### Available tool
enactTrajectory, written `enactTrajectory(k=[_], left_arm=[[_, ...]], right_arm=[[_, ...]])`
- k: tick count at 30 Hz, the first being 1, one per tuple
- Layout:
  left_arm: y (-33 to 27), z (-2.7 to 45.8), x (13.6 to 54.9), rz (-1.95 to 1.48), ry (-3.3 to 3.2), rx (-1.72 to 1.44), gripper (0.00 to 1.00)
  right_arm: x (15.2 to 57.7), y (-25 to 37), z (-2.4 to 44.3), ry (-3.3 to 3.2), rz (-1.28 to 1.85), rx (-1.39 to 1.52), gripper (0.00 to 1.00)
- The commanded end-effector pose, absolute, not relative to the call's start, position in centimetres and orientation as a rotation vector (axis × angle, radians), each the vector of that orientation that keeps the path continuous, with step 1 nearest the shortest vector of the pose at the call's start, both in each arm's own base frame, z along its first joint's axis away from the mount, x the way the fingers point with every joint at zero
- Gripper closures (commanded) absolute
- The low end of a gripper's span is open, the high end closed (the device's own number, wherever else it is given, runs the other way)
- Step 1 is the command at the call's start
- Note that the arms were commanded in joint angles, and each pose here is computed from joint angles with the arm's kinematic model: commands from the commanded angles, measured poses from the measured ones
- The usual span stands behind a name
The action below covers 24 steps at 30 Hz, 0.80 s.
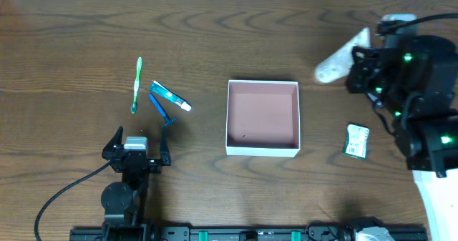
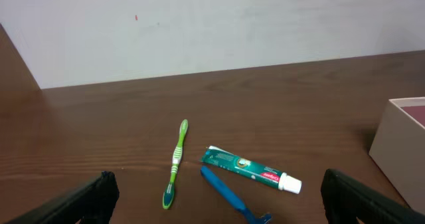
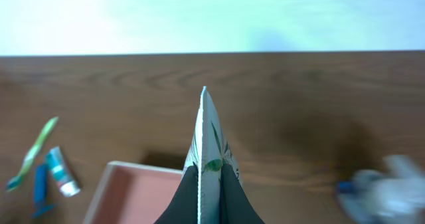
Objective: Pack container
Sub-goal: 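Carry the conditioner tube into the box and release it upright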
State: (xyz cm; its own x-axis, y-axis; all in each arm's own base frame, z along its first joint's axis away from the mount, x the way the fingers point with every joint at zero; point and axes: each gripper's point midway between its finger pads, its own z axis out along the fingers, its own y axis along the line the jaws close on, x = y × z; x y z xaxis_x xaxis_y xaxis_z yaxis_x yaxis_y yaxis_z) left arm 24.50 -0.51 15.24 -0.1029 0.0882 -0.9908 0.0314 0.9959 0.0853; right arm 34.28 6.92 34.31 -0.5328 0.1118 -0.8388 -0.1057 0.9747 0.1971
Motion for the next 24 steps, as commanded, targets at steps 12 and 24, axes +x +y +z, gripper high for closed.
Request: enactTrajectory(k=[12, 24], left_arm=[[-0.4, 13.7, 24.4, 0.043, 1.722, 0.086, 0.02], [-0.4, 13.7, 24.4, 0.043, 1.722, 0.086, 0.02]], right_arm=[[36.4, 19.8, 28.9, 2.234, 0.423, -0.012, 0.99], [36.8, 24.6, 23.7, 2.319, 0.358, -0.062, 0.99]])
